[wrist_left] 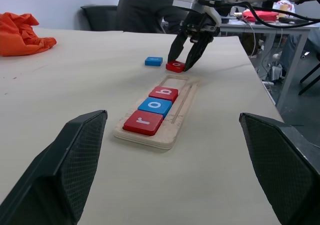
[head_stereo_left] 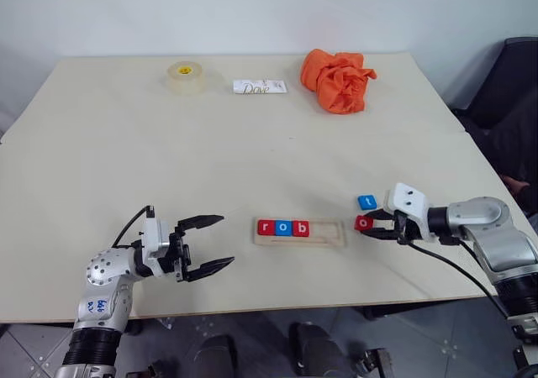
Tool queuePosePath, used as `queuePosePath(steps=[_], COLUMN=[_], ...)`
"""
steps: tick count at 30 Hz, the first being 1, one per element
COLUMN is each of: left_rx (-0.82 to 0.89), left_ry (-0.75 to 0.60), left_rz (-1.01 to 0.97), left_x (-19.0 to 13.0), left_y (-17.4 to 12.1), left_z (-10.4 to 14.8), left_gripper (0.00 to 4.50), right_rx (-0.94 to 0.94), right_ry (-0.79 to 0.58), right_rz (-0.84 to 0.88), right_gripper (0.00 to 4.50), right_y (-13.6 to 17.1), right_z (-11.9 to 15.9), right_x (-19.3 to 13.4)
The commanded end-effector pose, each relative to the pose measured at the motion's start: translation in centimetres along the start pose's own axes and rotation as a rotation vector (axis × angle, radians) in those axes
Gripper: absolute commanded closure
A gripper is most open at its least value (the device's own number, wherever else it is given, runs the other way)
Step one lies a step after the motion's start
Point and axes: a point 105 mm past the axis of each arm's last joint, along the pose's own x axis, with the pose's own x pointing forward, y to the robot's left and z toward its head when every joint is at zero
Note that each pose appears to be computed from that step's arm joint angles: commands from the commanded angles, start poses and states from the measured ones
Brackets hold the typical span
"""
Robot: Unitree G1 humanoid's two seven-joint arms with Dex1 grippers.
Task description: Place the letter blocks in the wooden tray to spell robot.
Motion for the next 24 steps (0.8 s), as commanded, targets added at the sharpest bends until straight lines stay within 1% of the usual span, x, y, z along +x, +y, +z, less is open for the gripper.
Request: queuePosePath(steps=[1,3,5,7,9,11,16,24], left_rx=[0.022,0.020,0.021,0.022,0.024,0.026,0.031,0.029], left_ry=[-0.006,-0.005,-0.004,-0.006,-0.007,-0.007,-0.001,0.004], left_rz=[-0.004,-0.004,-0.005,-0.006,-0.007,-0.007,0.009,0.029], left_x=[-0.1,-0.2,-0.2,-0.1,0.0,0.0,-0.5,-0.9], left_y=[0.0,0.0,0.0,0.0,0.0,-0.1,-0.4,-1.0], left_z=[0.4,0.3,0.3,0.3,0.4,0.4,0.5,0.5], left_gripper=[0.00,0.00,0.00,0.00,0.00,0.00,0.00,0.00], right_rx=[-0.052,-0.056,-0.053,-0.033,-0.035,-0.058,-0.097,-0.129], right_ry=[-0.059,-0.087,-0.090,-0.016,0.045,0.040,0.047,0.057], right_rz=[0.002,0.062,0.102,0.155,0.173,0.174,0.173,0.180], right_gripper=[3.05,3.05,3.05,3.05,3.05,3.05,3.05,3.05], right_y=[0.0,1.3,2.3,3.4,3.9,4.0,3.8,3.5], right_z=[4.1,6.1,7.1,6.9,6.5,6.9,7.2,7.1], right_x=[-0.9,-0.6,-0.1,1.0,1.7,2.6,3.6,4.2])
